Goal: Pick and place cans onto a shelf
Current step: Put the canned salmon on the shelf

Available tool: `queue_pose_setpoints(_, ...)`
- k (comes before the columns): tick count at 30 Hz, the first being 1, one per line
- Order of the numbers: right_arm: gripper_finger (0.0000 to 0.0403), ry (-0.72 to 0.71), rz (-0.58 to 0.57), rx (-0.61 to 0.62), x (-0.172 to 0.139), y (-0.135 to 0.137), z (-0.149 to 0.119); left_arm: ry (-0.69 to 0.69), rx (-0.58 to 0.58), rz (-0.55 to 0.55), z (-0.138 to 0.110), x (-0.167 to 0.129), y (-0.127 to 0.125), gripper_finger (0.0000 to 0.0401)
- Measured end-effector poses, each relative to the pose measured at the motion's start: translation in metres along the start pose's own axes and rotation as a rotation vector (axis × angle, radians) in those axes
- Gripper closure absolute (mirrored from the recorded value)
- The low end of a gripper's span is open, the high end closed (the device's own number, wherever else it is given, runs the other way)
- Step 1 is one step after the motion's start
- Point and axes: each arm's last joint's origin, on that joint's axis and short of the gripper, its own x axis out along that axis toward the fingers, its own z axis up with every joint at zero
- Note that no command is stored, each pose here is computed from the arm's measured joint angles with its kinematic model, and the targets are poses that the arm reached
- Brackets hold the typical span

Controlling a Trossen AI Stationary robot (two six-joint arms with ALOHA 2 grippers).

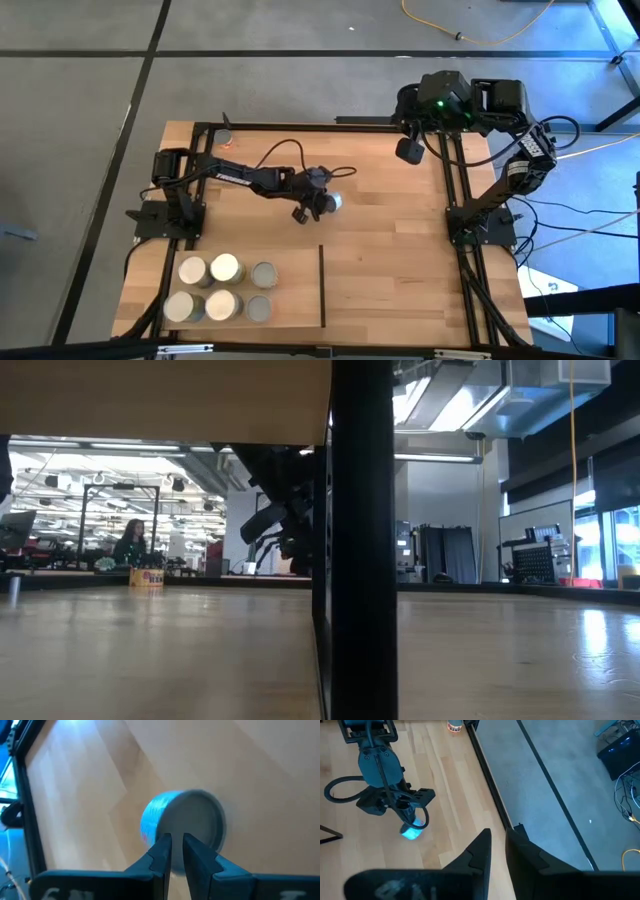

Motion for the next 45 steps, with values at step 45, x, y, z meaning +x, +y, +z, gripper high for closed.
queue_pose_setpoints(45,0.0344,0.001,0.000,0.052,0.000,0.000,0.000,-0.099,-0.076,-0.049,-0.010,0.019,0.004,0.0360)
